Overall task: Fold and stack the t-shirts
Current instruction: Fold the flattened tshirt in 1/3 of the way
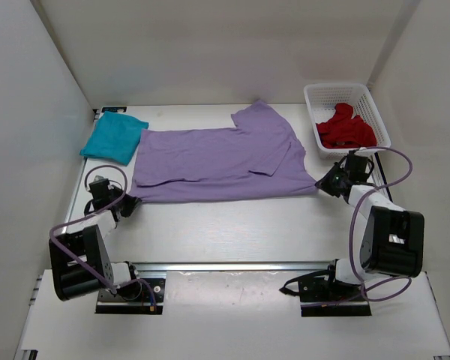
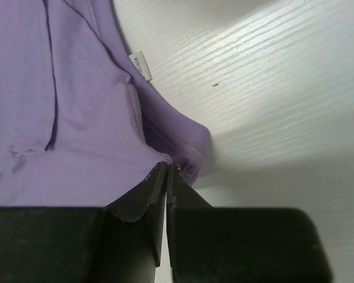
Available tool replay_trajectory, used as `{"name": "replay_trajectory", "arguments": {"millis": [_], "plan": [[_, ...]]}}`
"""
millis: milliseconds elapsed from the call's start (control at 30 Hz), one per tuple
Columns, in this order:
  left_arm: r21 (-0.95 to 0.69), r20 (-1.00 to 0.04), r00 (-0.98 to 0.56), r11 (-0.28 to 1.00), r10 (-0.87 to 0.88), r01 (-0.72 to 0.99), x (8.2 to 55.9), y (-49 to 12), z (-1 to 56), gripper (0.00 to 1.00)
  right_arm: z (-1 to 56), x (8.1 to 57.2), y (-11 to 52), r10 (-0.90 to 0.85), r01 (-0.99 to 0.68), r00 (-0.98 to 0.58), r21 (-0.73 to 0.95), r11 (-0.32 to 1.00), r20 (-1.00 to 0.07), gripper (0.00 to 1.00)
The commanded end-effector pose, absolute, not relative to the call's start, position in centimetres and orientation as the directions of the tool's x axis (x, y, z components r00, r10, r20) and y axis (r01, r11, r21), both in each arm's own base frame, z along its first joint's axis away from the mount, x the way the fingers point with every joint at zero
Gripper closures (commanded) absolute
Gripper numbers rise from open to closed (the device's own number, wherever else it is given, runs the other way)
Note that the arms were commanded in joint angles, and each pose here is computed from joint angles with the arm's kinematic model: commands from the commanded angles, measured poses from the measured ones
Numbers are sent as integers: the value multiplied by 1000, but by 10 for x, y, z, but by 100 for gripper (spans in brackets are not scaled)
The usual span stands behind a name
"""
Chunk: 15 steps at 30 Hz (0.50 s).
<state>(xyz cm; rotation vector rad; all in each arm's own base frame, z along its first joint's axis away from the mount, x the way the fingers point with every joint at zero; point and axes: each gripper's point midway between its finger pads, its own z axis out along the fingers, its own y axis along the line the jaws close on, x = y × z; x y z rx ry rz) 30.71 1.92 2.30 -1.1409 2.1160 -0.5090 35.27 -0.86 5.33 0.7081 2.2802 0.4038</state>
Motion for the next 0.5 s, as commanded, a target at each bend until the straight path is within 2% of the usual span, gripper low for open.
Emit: {"name": "replay_trajectory", "arguments": {"millis": [0, 200, 300, 367, 400, 467], "plan": [[-538, -450, -395, 596, -801, -596, 298, 37, 33, 100, 77, 358, -14, 592, 351, -555, 481, 803, -585, 100], [-532, -392, -414, 570, -822, -627, 255, 33, 19, 100, 61, 326, -6, 600, 380, -590, 471, 796, -540, 100], [-501, -400, -441, 595, -803, -628, 239, 24, 16, 100, 48, 302, 1, 602, 394, -610, 461, 795, -516, 100], [-505, -393, -447, 595, -804, -626, 228, 18, 14, 80, 46, 291, 0, 600, 405, -597, 445, 799, -533, 100], [-518, -389, -442, 589, -808, -620, 225, 15, 15, 75, 40, 281, -4, 609, 429, -589, 433, 793, -531, 100], [-524, -384, -431, 577, -817, -627, 221, 18, 11, 58, 38, 275, -9, 631, 453, -562, 439, 776, -535, 98]]}}
